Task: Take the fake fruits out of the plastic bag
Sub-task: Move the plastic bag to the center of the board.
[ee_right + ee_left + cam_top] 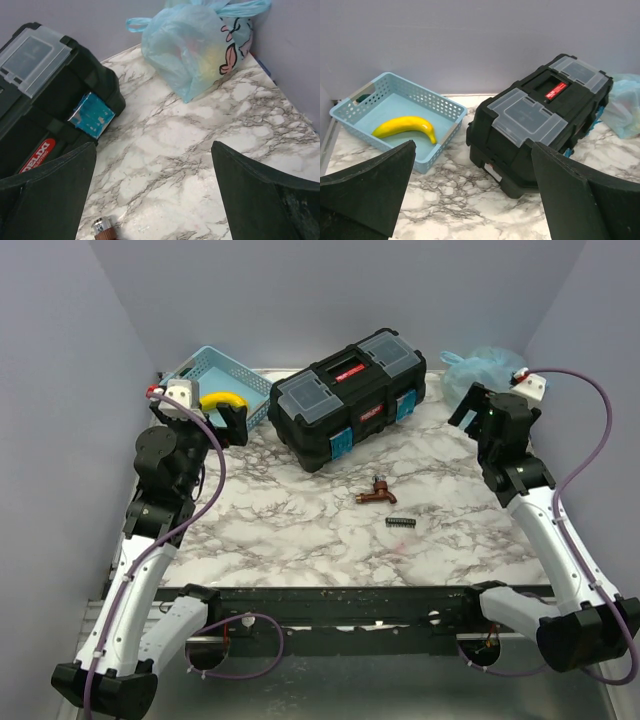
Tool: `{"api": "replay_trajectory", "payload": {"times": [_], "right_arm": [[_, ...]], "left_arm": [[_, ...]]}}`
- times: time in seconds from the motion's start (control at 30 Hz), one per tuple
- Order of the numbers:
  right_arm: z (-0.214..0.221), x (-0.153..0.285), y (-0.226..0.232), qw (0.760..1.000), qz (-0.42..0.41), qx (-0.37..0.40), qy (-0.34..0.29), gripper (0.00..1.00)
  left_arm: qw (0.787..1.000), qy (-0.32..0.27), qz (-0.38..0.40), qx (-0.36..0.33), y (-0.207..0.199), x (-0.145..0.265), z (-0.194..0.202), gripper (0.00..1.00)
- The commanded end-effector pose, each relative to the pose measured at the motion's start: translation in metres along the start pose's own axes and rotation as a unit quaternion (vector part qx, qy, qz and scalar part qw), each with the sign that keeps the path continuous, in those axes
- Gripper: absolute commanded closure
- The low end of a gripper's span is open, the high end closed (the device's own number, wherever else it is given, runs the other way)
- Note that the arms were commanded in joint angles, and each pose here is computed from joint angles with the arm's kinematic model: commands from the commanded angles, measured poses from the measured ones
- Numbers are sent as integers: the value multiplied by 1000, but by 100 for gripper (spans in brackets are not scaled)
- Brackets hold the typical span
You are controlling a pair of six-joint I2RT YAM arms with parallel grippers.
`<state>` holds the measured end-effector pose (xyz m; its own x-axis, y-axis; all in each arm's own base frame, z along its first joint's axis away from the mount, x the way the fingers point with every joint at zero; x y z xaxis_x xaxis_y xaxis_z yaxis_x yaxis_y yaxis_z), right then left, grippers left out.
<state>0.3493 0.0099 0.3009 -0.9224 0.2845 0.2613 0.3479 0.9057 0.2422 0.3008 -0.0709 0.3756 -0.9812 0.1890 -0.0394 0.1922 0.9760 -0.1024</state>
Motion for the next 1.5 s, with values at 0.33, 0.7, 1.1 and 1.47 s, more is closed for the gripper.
{"api": "replay_trajectory", "payload": {"times": [0.33, 0.7, 1.1, 1.47], "right_arm": [[30, -7, -15, 998, 50, -14, 44, 0], [72, -39, -11, 994, 63, -44, 73, 0], [69, -121, -4, 991, 90, -91, 43, 0], [41, -209, 2, 985, 152, -81, -17, 0]], "left_arm": [[993, 12, 112, 46, -43, 4, 4, 1], [988, 22, 141, 65, -56, 4, 9, 1], [981, 33, 174, 79, -69, 3, 12, 1], [966, 42, 229, 116, -88, 10, 7, 1]]}}
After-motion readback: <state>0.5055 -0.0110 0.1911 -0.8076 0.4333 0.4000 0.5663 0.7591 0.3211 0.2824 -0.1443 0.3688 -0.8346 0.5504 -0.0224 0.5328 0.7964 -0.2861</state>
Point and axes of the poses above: each gripper's point midway between its finger pads, its own x axis back along the fingers, its own y axis along the line the jaws close on, z = x × y, the point moved 2 cm from there along x, back along the fingers, and after that the axes turned 3 degrees about -x, right-handed, at the moved point
